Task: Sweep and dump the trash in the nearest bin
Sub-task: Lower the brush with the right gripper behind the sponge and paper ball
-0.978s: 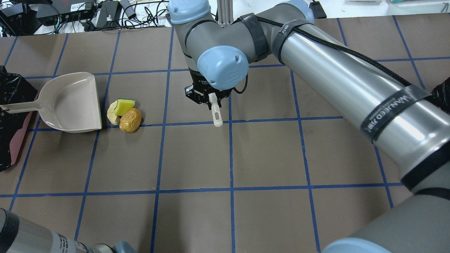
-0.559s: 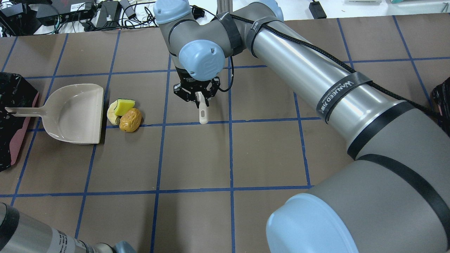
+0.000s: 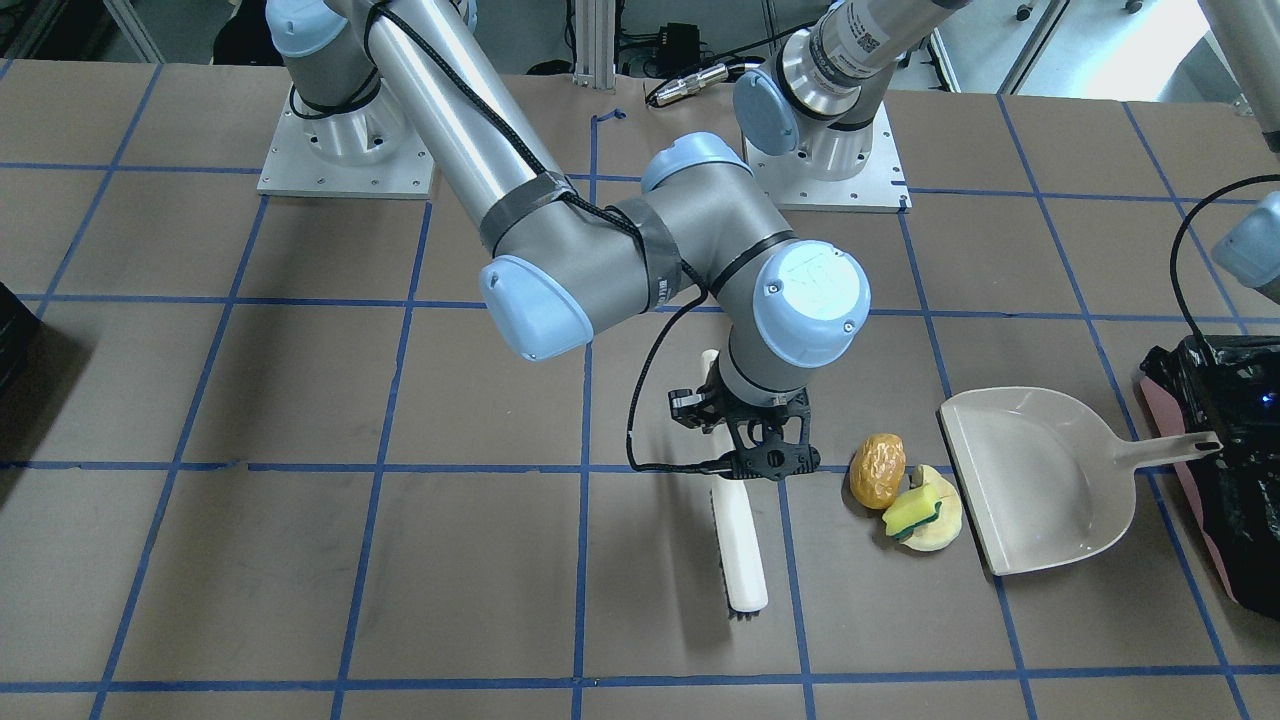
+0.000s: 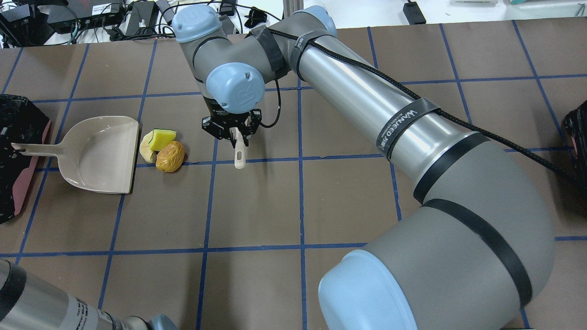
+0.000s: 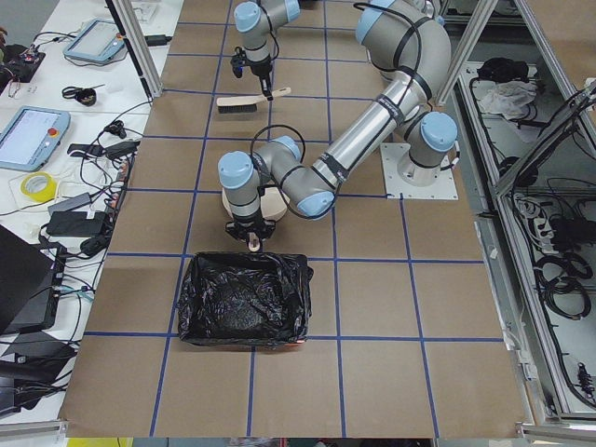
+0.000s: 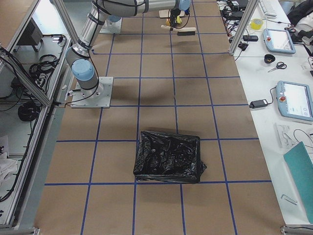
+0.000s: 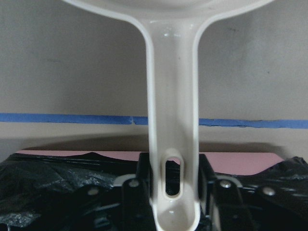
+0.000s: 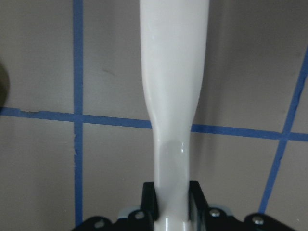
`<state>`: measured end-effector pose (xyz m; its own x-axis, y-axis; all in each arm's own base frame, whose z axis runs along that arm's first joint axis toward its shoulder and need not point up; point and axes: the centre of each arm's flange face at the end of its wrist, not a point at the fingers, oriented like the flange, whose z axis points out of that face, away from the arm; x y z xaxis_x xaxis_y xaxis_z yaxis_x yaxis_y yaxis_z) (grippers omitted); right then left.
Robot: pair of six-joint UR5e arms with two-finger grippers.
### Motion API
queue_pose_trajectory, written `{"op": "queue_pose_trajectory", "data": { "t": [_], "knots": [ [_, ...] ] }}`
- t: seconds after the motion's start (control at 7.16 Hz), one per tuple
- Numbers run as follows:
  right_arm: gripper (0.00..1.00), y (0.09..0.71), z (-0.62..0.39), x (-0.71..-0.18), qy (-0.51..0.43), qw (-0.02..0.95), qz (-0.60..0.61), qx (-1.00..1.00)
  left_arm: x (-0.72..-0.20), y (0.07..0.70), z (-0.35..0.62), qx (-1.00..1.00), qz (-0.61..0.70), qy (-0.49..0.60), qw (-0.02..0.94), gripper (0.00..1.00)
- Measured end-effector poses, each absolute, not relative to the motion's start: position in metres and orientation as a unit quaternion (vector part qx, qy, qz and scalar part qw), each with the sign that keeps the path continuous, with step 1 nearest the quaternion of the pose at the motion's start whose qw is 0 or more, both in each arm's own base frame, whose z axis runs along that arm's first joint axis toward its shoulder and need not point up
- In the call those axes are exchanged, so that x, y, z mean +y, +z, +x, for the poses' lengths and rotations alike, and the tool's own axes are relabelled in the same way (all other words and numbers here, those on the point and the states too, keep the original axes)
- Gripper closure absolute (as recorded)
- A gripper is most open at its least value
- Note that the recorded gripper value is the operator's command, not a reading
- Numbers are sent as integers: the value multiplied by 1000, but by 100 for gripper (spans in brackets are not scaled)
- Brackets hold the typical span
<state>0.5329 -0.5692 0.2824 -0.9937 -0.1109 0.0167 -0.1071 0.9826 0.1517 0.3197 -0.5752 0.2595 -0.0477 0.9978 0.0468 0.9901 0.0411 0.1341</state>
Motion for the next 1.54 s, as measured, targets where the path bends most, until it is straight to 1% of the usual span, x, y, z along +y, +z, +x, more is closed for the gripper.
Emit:
{"op": "queue_pose_trajectory", "data": {
  "t": [0.42,0.98,1.54],
  "knots": [
    [100,272,574,-569,-79,-18,49,-996,-586,255,309,713,697,65,38,100],
    [100,233,621,-545,-86,-36,53,-994,-591,247,299,707,703,67,35,100],
    [100,228,650,-533,-81,-92,48,-991,-593,247,296,701,708,77,39,100]
  ]
}}
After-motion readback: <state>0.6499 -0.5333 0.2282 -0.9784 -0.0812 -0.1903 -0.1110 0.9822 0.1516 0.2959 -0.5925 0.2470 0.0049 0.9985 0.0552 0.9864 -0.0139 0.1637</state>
